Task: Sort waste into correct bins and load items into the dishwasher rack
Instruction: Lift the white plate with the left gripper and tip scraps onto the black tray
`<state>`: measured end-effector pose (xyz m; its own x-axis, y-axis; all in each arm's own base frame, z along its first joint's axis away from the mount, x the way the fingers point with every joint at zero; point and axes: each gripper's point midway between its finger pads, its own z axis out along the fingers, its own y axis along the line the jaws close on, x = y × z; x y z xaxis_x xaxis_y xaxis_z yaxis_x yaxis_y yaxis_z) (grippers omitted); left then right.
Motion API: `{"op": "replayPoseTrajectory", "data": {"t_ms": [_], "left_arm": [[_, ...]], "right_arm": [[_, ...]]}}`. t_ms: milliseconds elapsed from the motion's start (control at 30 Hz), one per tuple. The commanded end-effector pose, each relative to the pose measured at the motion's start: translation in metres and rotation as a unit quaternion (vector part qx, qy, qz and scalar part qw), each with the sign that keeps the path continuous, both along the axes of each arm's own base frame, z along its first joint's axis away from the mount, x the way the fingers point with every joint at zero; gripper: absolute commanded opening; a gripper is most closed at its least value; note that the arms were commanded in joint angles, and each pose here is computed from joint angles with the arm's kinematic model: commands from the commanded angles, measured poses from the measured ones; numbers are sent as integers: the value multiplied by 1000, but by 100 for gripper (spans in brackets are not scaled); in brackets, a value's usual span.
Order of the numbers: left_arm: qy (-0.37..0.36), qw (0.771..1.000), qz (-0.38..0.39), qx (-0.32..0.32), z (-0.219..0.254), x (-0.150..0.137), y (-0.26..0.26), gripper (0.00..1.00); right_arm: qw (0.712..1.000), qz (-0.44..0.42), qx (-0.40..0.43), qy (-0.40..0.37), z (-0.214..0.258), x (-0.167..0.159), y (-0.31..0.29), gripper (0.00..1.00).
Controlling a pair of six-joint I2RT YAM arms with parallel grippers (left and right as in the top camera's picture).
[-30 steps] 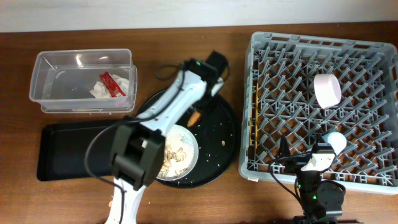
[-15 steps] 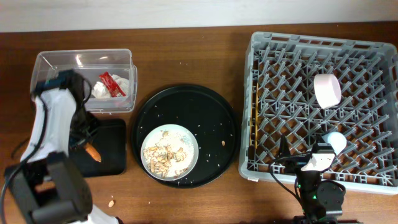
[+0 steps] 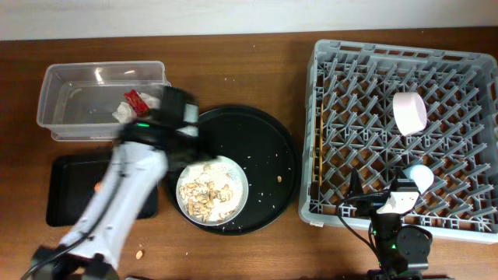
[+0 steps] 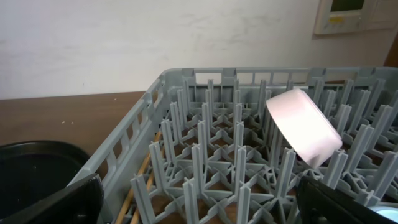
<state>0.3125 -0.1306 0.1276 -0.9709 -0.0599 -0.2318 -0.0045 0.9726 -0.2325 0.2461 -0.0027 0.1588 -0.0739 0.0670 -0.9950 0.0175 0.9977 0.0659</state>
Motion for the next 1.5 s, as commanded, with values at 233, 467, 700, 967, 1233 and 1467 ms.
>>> {"op": "replayPoseTrajectory", "data": {"t_ms": [233, 467, 700, 967, 1233, 1467], "left_arm": [[99, 952, -240, 163, -114, -79, -96, 20], [77, 946, -242, 203, -120, -68, -86, 14], [99, 930, -282, 213, -135, -75, -85, 0], [88, 931, -285, 211, -134, -70, -89, 0], [-10, 951, -130, 282, -13, -18, -63, 0], [39, 990, 74, 116, 27, 8, 16, 0]], "right_arm": [[1000, -2, -4, 2, -3, 0, -1, 98], [1000, -2, -4, 2, -3, 0, -1, 98], [1000, -2, -4, 2, -3, 0, -1, 98], [1000, -2, -4, 2, -3, 0, -1, 98], [1000, -2, -3, 2, -3, 0, -1, 98], [1000, -2, -3, 2, -3, 0, -1, 98]]}}
